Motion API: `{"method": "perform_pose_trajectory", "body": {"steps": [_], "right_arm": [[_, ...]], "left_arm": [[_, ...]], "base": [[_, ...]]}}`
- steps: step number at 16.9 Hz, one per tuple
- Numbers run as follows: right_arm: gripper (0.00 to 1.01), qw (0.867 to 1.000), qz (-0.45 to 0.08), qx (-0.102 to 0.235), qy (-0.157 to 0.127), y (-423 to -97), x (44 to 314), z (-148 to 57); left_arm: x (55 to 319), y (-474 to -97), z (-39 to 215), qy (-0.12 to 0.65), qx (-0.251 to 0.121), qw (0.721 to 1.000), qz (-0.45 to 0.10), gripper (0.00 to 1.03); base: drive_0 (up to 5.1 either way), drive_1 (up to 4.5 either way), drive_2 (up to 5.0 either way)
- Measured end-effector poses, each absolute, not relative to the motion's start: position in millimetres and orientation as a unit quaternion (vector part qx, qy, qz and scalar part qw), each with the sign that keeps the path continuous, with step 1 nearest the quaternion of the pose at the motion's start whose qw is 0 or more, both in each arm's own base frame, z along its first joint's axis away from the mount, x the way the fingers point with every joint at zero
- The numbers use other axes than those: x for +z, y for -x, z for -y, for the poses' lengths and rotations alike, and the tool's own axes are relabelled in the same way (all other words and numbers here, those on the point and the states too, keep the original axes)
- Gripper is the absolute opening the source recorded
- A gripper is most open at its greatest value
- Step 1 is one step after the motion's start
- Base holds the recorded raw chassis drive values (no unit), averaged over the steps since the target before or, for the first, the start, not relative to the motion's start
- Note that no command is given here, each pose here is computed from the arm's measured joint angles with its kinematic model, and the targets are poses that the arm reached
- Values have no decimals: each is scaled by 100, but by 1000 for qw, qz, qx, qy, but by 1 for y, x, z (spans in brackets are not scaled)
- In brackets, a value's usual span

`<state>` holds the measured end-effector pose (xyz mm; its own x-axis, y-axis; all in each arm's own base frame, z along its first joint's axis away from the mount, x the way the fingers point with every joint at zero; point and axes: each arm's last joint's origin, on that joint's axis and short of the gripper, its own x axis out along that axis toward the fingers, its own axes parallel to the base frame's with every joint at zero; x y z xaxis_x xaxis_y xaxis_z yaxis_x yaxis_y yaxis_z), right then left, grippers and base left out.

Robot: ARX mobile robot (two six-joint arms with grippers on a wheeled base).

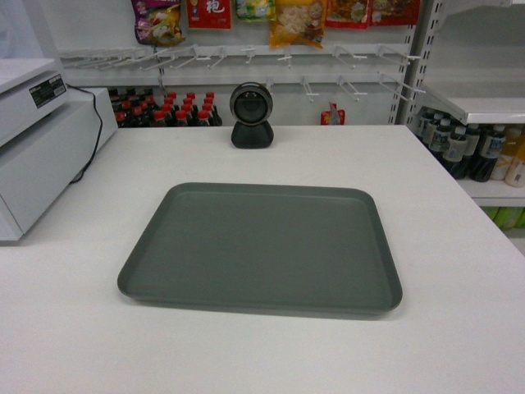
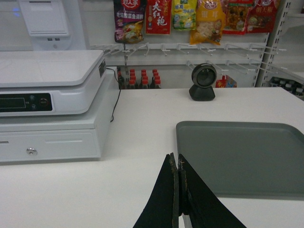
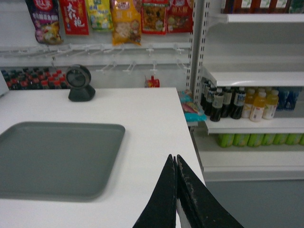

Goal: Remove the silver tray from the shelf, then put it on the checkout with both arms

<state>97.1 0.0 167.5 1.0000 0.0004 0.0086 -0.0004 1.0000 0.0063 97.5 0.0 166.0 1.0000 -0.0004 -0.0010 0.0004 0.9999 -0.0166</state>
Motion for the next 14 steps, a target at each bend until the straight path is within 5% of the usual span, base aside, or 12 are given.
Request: {"method": "perform_pose_trajectory", "body": {"steps": [5,13,14], "right_arm": [[6,1000,3,0,-3,-97,167,0],[97,1000,3,0,-3,-97,167,0],[98,1000,3,0,-3,-97,167,0]], "left_arm": [[166,-98,0,9,0,1000,0,4],[166,-98,0,8,0,1000,0,94],[166,-98,0,8,0,1000,0,99]], "base": [[0,0,0],[0,0,0],[0,0,0]]}}
